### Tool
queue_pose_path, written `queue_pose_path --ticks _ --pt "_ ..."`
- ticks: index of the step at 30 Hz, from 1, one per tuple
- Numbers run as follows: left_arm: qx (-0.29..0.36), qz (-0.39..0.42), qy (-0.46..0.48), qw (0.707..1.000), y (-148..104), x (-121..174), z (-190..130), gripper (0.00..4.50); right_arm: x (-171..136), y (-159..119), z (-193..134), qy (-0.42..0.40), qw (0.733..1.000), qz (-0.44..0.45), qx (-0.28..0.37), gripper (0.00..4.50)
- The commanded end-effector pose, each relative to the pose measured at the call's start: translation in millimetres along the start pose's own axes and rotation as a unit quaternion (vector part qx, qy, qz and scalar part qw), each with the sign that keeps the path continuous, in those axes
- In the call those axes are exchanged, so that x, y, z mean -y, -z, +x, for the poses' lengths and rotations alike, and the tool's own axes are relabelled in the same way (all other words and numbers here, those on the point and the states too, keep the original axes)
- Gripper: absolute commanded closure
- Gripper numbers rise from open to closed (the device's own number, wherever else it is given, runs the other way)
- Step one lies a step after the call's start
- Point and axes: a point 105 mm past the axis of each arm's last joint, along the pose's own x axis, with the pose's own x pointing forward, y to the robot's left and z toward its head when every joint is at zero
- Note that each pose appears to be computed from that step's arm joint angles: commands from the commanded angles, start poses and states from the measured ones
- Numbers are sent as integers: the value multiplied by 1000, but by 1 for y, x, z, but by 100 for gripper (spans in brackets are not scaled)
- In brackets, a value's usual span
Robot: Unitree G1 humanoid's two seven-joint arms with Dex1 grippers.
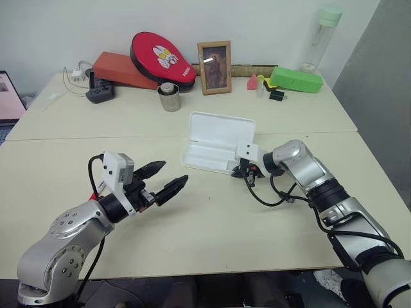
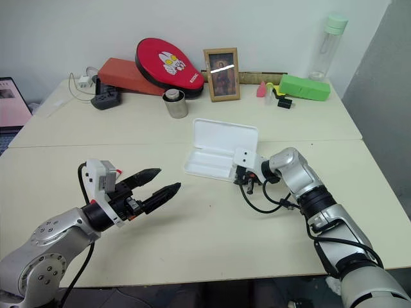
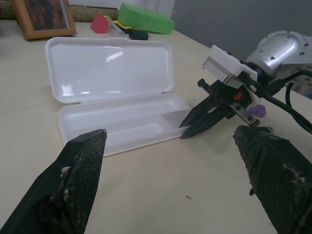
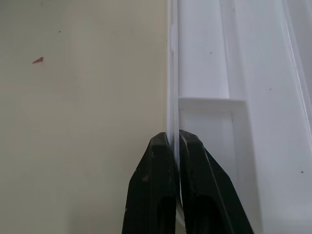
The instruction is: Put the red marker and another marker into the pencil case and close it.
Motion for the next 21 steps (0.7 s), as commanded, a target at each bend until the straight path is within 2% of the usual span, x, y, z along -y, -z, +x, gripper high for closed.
queue_pose_path --ticks 1,7,10,13,21 --pt "-17 38 28 999 -9 9 -19 0 -17 -28 -17 -50 996 -52 46 441" --pt "-74 64 53 994 -3 11 -45 0 -47 -31 -21 -116 984 -130 39 441" --pt "-81 68 62 992 -7 12 -52 0 -59 -31 -16 -142 976 -157 47 441" --pt "-75 71 61 993 -10 13 -50 0 -50 -25 -6 -120 980 -153 31 441" --pt "-71 66 59 994 -9 16 -45 0 -51 -22 1 -118 982 -145 28 441"
